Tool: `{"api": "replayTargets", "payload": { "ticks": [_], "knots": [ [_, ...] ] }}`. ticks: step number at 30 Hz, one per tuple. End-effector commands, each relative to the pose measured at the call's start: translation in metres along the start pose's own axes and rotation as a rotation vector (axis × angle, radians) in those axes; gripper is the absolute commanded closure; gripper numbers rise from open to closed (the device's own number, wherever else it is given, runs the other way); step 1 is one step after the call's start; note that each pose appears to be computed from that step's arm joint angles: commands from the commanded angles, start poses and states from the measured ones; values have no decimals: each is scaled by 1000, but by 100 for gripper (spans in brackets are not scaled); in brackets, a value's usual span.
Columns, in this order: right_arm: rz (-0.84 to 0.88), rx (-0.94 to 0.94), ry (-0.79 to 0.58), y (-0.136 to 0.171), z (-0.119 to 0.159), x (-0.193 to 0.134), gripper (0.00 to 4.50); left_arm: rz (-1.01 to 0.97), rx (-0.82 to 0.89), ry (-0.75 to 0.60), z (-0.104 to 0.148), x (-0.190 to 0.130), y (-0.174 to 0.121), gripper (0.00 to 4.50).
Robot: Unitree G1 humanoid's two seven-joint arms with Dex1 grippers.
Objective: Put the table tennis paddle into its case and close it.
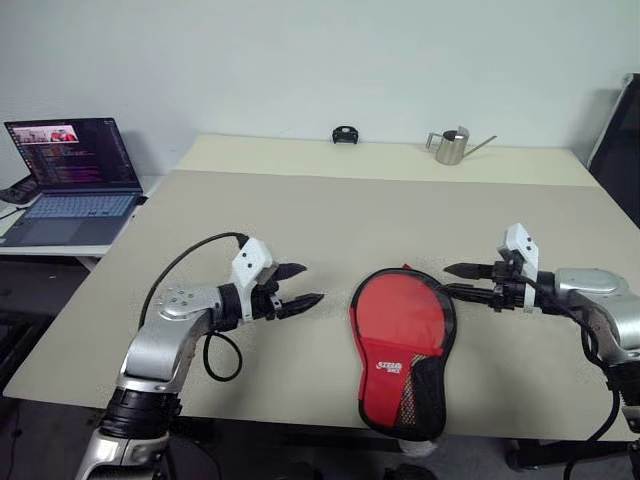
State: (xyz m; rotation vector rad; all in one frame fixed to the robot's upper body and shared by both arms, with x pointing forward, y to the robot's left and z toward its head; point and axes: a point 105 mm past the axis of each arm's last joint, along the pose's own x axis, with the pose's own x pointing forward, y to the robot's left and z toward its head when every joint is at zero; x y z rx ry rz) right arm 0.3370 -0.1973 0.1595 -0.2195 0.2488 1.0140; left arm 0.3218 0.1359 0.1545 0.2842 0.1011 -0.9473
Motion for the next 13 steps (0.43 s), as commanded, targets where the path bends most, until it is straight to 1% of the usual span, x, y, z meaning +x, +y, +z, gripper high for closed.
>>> {"api": "replayTargets", "payload": {
  "ticks": [1, 4, 5, 13],
  "knots": [
    [-84, -62, -24, -22, 16, -19, 194, 50, 41, -22, 11, -16, 2, 84],
    [-167, -76, -7, -42, 19, -34, 194, 70, 55, -7, 9, -19, 6, 84],
    [-191, -77, -2, -50, 20, -39, 194, 72, 63, -4, 9, -14, 6, 84],
    [-235, -66, 37, -63, 14, -52, 194, 57, 28, -1, 3, 1, 5, 84]
  ]
}}
